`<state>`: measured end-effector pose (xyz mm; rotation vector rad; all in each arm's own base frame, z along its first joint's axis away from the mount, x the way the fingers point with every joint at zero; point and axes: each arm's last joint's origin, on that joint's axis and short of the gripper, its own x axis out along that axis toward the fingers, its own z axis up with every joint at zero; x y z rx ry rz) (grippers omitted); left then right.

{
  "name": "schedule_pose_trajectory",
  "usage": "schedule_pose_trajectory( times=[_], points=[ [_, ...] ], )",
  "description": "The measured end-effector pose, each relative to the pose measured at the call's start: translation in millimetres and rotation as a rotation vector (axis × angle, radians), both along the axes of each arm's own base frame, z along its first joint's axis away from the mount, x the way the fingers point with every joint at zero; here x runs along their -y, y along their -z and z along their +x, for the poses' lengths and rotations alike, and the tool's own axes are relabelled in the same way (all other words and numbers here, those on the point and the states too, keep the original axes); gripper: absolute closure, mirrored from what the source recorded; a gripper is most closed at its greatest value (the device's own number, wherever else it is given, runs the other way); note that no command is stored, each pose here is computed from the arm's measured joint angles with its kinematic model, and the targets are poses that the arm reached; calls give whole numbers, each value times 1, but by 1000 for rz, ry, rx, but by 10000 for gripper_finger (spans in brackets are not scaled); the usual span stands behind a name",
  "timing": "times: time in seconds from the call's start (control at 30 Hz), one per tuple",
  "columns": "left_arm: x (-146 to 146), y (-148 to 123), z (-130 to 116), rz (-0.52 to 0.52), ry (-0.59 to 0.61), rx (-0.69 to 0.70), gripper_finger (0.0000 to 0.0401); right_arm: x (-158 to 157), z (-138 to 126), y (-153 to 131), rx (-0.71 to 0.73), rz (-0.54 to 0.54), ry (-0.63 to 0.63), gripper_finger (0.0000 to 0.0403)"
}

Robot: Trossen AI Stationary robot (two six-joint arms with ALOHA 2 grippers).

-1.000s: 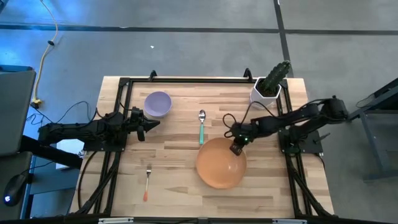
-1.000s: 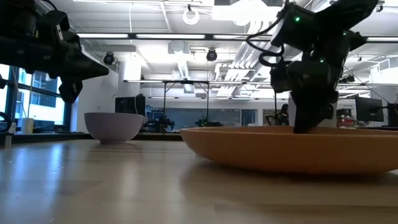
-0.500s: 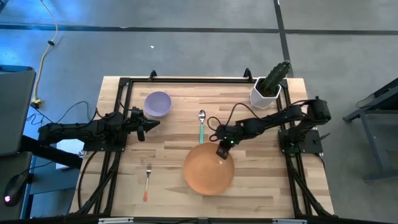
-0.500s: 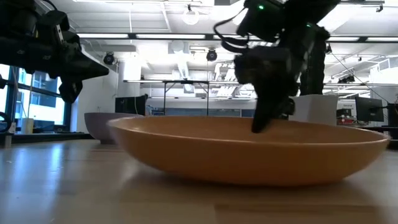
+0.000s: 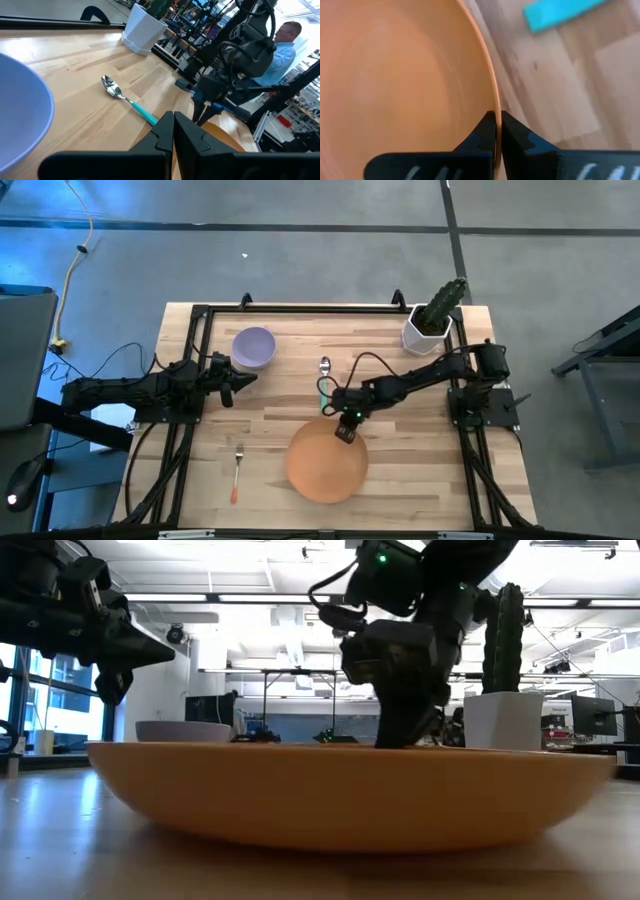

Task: Set table place
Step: Move the orange plate to the bottom center of the table, then put the purple bowl on the orange plate

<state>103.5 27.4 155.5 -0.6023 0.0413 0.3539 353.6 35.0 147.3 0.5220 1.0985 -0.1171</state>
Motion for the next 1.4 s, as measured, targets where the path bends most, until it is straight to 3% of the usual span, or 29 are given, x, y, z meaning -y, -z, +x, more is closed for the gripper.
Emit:
schedule_pose_trajectory(
  times=[0.37,0.73,0.87,0.97,1.2,1.4],
  points=[
    [0,0,0,0,14,-1,401,14,1,-1,-7,-29,0,400],
    [1,-1,-1,11,18,-38,401,13,5,-7,15,-24,-13,349],
    [2,-23,-5,0,24,-82,401,13,12,-18,40,-31,-28,335],
    [3,-50,-11,55,20,-115,401,13,17,-29,39,-67,-59,331],
    [1,-99,-19,126,-61,-370,401,21,16,-40,-39,-130,-60,331],
    [-9,-109,20,110,-23,-669,401,24,23,-54,-6,-139,-56,331]
  ],
)
